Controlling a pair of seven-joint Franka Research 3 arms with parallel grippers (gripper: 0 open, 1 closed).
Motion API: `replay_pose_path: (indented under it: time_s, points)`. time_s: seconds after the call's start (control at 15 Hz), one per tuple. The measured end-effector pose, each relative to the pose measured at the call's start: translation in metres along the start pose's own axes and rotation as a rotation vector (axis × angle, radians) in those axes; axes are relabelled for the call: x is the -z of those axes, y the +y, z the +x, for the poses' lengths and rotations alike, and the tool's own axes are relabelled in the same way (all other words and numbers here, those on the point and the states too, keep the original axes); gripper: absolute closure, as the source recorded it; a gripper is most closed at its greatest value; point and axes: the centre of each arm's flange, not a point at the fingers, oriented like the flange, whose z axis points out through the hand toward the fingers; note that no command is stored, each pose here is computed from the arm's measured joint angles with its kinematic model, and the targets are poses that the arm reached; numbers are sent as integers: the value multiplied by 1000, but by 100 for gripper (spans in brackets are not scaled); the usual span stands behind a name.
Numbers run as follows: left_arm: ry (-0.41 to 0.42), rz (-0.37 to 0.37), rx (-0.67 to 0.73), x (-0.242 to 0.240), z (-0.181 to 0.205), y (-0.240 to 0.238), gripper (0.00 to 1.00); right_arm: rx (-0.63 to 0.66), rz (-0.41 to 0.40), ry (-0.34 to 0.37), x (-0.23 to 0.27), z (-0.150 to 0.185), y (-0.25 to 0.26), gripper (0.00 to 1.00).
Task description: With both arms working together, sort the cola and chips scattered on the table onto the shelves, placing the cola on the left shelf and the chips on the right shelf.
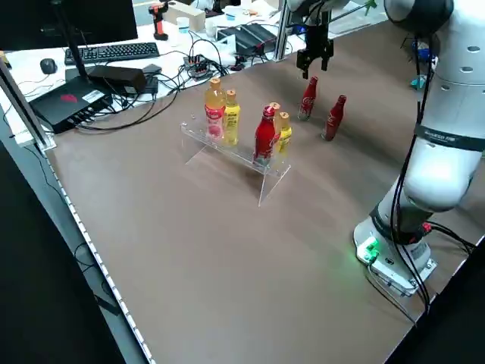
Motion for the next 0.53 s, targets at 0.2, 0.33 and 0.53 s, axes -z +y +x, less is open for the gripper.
replay_pose_path:
  time_s: [0.2, 0.33, 0.53]
  points:
    - [14, 1, -13, -19, 8, 10, 4, 82, -32, 25, 42, -8, 63, 96]
    - [25, 25, 5, -30, 12, 15, 7, 154, -89, 34, 51, -9, 91, 96]
    - [46, 52, 19, -43, 14, 29, 11, 208, -126, 51, 57, 3, 118, 96]
